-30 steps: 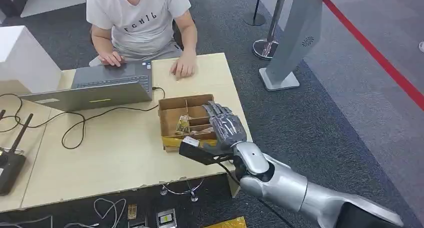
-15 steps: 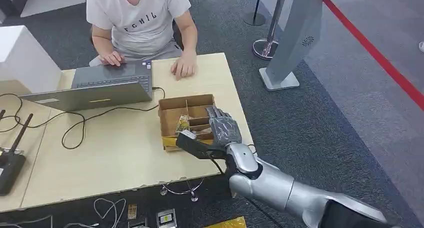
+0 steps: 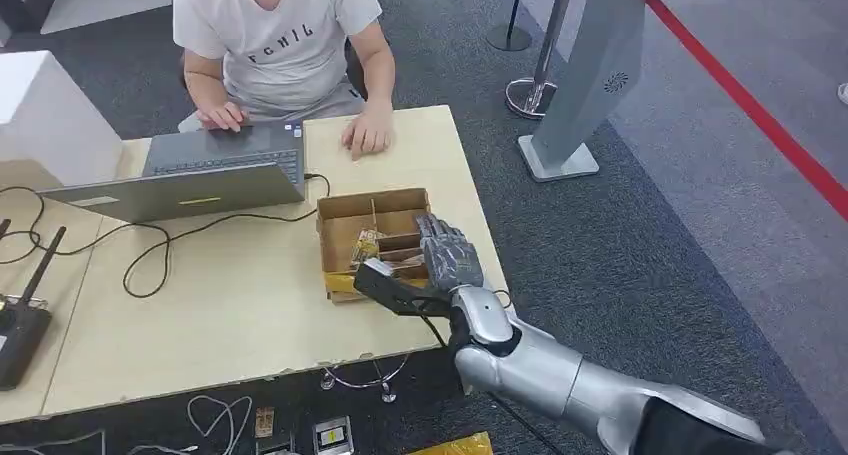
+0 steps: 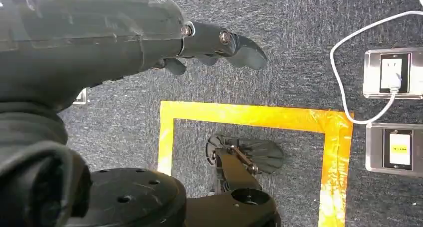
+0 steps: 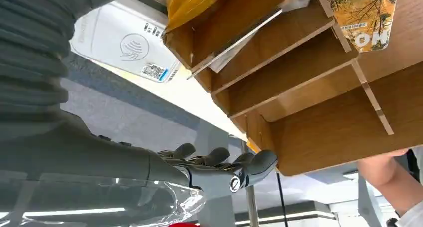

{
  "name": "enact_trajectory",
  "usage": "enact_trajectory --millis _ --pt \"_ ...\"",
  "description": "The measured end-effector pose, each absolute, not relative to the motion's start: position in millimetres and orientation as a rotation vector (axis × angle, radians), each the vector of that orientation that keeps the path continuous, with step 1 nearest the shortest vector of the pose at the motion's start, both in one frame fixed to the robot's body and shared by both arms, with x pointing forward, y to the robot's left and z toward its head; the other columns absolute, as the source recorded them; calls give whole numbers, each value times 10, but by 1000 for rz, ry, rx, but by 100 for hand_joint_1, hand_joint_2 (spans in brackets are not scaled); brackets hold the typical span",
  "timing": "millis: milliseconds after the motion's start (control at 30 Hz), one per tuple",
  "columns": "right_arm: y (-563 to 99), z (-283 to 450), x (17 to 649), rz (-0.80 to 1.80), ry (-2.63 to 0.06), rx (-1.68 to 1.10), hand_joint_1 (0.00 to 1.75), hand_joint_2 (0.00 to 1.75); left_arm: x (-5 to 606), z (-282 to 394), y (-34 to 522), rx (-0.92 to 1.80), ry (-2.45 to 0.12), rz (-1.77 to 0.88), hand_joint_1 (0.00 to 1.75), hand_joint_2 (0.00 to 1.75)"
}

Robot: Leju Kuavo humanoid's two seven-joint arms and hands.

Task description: Pass the card to the sensor for recognition and then transmit it.

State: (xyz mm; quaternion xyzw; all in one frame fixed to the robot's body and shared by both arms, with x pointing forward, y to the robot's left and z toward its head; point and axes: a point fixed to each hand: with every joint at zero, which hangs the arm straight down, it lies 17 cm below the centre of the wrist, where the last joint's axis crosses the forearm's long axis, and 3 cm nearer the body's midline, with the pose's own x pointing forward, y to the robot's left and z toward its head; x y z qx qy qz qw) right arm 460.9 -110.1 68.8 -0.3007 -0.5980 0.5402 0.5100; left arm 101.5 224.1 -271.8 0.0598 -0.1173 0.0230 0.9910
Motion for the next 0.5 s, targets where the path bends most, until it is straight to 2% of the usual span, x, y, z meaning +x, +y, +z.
enact_trajectory --millis 367,433,467,500 --pt "-1051 626 4588 1294 -1434 -711 0 175 1019 -2716 2229 118 -236 47 0 0" --pt "-1050 617 4587 1295 -1432 -711 58 175 1021 -2715 2221 116 -237 47 0 0" --pt "-1045 612 4586 1293 -1432 -710 175 175 1022 -2714 2221 115 -237 47 0 0" --pt "-1044 609 4587 1292 -1431 -710 175 175 1022 -2714 2221 115 -237 47 0 0"
